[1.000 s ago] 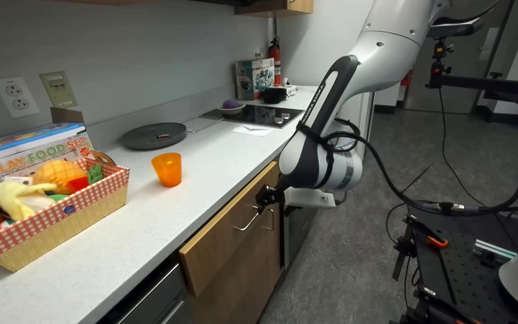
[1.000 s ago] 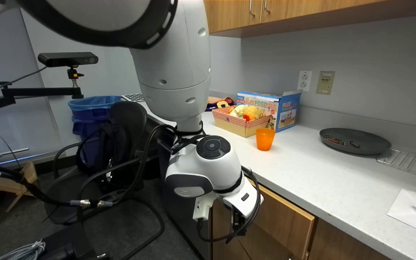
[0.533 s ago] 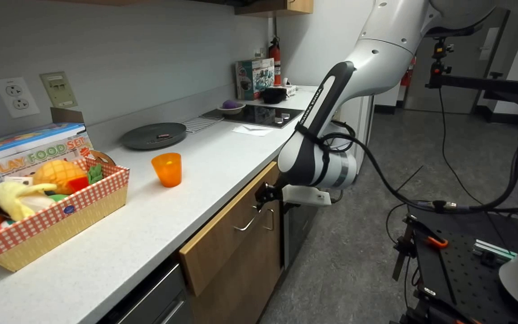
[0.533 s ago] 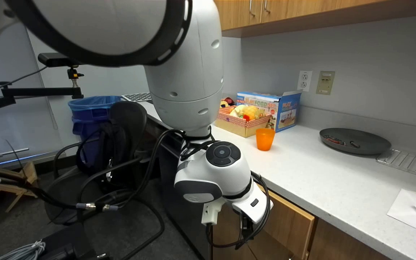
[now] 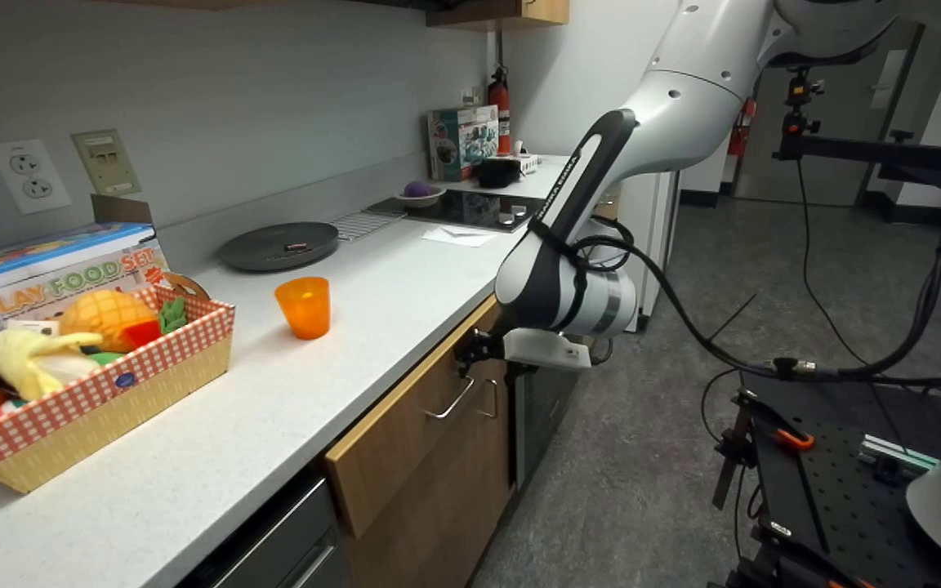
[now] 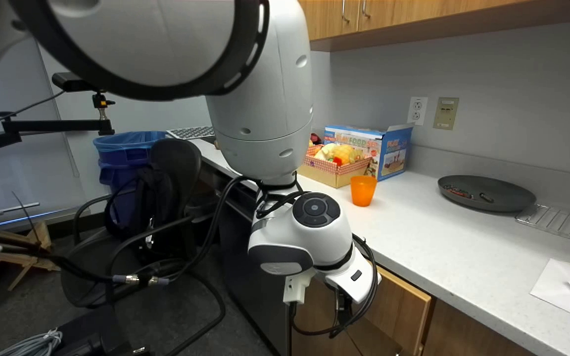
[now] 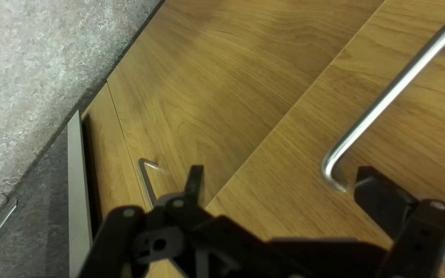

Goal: Open the top drawer

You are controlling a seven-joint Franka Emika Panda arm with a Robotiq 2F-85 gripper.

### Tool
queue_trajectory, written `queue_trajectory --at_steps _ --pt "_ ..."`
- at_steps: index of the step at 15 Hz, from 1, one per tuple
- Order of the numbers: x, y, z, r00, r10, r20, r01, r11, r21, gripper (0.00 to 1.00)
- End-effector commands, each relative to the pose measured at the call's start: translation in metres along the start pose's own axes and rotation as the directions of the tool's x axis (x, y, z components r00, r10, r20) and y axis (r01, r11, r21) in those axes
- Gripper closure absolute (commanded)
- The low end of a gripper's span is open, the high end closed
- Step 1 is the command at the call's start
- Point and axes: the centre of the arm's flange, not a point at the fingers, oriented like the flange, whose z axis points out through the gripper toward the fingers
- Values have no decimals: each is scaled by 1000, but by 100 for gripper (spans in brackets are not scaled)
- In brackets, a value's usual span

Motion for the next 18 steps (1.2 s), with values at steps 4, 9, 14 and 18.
queue_trajectory --at_steps 4,9,14,18 --pt "13 -6 21 998 11 64 -13 1000 21 0" --pt "17 -5 28 995 19 99 -21 1000 17 0" --pt "4 4 28 988 45 146 -43 999 -18 0" --pt "-6 14 23 981 54 185 -45 998 -49 0"
